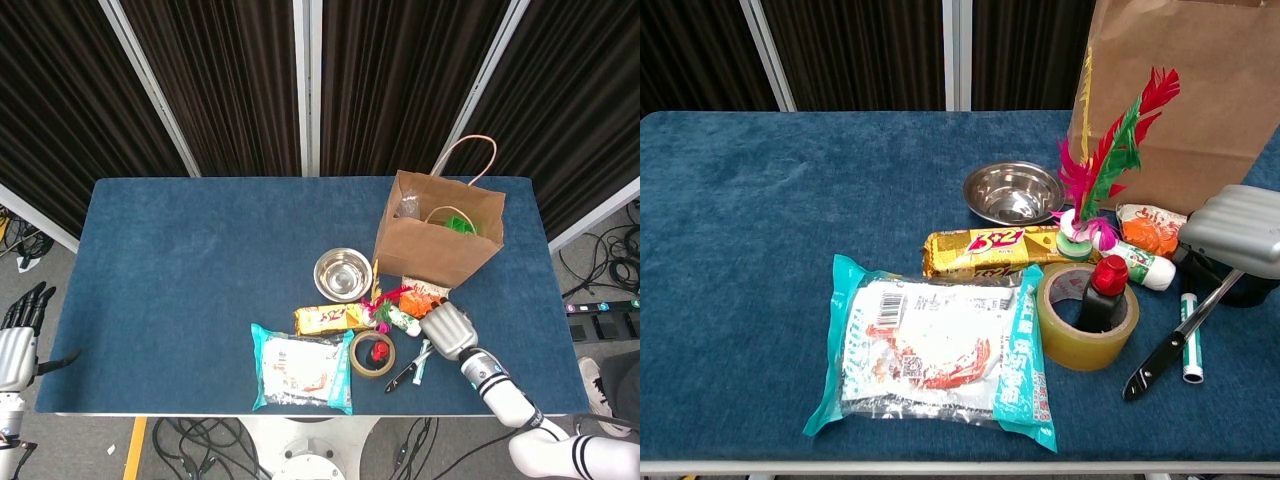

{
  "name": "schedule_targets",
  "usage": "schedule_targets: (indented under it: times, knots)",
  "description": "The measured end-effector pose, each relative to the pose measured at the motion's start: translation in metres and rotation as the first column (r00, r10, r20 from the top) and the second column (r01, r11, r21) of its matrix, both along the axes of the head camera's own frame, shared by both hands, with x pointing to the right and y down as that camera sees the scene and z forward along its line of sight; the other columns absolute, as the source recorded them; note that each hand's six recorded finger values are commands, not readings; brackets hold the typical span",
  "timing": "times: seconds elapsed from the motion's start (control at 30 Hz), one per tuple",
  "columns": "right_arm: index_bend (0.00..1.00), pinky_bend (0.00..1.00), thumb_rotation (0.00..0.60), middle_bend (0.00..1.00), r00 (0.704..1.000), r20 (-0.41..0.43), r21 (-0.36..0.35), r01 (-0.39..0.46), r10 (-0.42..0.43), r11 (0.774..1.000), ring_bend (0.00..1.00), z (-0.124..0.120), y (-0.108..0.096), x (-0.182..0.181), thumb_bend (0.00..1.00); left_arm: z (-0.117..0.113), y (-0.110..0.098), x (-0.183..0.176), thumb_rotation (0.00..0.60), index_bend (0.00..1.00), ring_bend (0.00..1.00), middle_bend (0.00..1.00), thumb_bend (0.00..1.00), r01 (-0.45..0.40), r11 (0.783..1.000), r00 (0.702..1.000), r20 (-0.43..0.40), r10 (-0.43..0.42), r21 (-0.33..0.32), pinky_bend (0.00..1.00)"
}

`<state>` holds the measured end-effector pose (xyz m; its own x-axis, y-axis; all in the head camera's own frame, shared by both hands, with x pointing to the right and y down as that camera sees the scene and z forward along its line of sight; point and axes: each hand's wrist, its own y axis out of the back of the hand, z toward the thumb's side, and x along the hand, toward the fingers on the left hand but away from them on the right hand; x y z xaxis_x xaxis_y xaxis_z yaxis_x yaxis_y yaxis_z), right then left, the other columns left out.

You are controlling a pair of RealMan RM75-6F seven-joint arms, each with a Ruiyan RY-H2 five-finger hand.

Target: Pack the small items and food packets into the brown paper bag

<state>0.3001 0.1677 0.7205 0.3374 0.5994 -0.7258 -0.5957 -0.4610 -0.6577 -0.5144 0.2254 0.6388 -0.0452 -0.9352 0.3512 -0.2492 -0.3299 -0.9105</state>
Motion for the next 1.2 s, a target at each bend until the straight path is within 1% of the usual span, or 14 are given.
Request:
schedule_targets:
  times: [0.1,0.33,0.63,0.77,0.93,1.2]
  knots:
    - [0.74,0.43,0.6,0.58,1.0,0.002,0.012,-0.003,0.002,1.0,0.43,-0.001,0.0,0.001,0.21,0.001,0.0,0.0,0.6,0.08,0.0,0.06,0.13,0.001,1.0,1.0,-0.001,-0.001,-0.002,0.12]
    - [0.78,0.48,0.6,0.61,1.0,0.007,0.017,-0.005,0.005,1.0,0.47,0.001,0.002,0.003,0.26,0.002,0.0,0.001,0.6,0.08,0.0,0.06,0.14,0.002,1.0,1.0,-0.003,-0.002,-0.003,0.12]
    - [0.84,0.54,0.6,0.65,1.0,0.018,0.026,0.003,-0.003,1.0,0.53,0.0,0.004,0.004,0.29,0.002,0.003,-0.001,0.6,0.08,0.0,0.06,0.14,0.006,1.0,1.0,-0.006,-0.006,-0.003,0.12]
    - [0.89,0.59,0.6,0.69,1.0,0.027,0.033,0.001,-0.002,0.999,0.58,-0.002,0.004,0.003,0.31,0.001,0.002,-0.002,0.6,0.08,0.0,0.06,0.13,0.008,1.0,1.0,-0.008,-0.008,0.0,0.12]
    - [0.94,0.69,0.6,0.74,0.999,0.053,0.04,-0.005,0.002,0.999,0.64,-0.004,0.002,0.0,0.34,0.001,0.003,-0.002,0.6,0.08,0.0,0.06,0.14,0.008,1.0,1.0,-0.012,-0.008,-0.001,0.12]
    - [0.97,0.72,0.6,0.76,0.996,0.09,0.057,-0.018,0.013,0.998,0.67,-0.013,-0.002,0.001,0.36,0.001,0.002,0.0,0.6,0.08,0.0,0.06,0.13,0.003,1.0,1.0,-0.013,-0.003,-0.001,0.12]
